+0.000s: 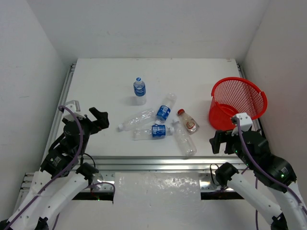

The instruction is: Put the plastic bottles in the bin

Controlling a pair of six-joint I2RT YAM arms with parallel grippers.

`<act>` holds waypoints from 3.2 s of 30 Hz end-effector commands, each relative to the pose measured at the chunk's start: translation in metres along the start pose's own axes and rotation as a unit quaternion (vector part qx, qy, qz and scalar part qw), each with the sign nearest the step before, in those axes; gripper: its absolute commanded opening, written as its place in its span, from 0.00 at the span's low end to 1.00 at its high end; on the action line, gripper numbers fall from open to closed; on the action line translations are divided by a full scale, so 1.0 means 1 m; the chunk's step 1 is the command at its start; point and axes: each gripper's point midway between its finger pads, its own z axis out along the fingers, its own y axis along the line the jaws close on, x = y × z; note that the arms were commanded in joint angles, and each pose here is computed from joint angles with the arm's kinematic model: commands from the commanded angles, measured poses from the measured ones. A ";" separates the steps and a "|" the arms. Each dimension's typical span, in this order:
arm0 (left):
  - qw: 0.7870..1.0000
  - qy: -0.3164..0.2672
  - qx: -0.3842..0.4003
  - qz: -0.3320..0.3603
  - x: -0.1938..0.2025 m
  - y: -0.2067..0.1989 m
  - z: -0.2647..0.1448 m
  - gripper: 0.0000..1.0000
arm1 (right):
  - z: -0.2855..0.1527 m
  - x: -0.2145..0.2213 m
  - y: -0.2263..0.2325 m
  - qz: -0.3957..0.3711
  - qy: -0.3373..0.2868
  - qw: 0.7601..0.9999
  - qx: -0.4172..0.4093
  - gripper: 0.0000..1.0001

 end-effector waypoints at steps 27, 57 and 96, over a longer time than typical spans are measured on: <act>0.984 0.131 0.113 -0.034 0.037 -0.088 0.043 1.00 | 0.006 -0.008 0.029 -0.037 -0.001 0.996 -0.077 0.99; 0.987 0.063 0.025 0.143 0.033 -0.159 0.277 0.84 | 0.008 -0.003 0.048 -0.065 0.020 0.989 -0.133 0.99; 0.853 0.204 0.479 -0.038 -0.009 -0.226 -0.061 0.02 | 0.034 -0.100 0.252 -0.233 -0.046 0.846 -0.477 0.99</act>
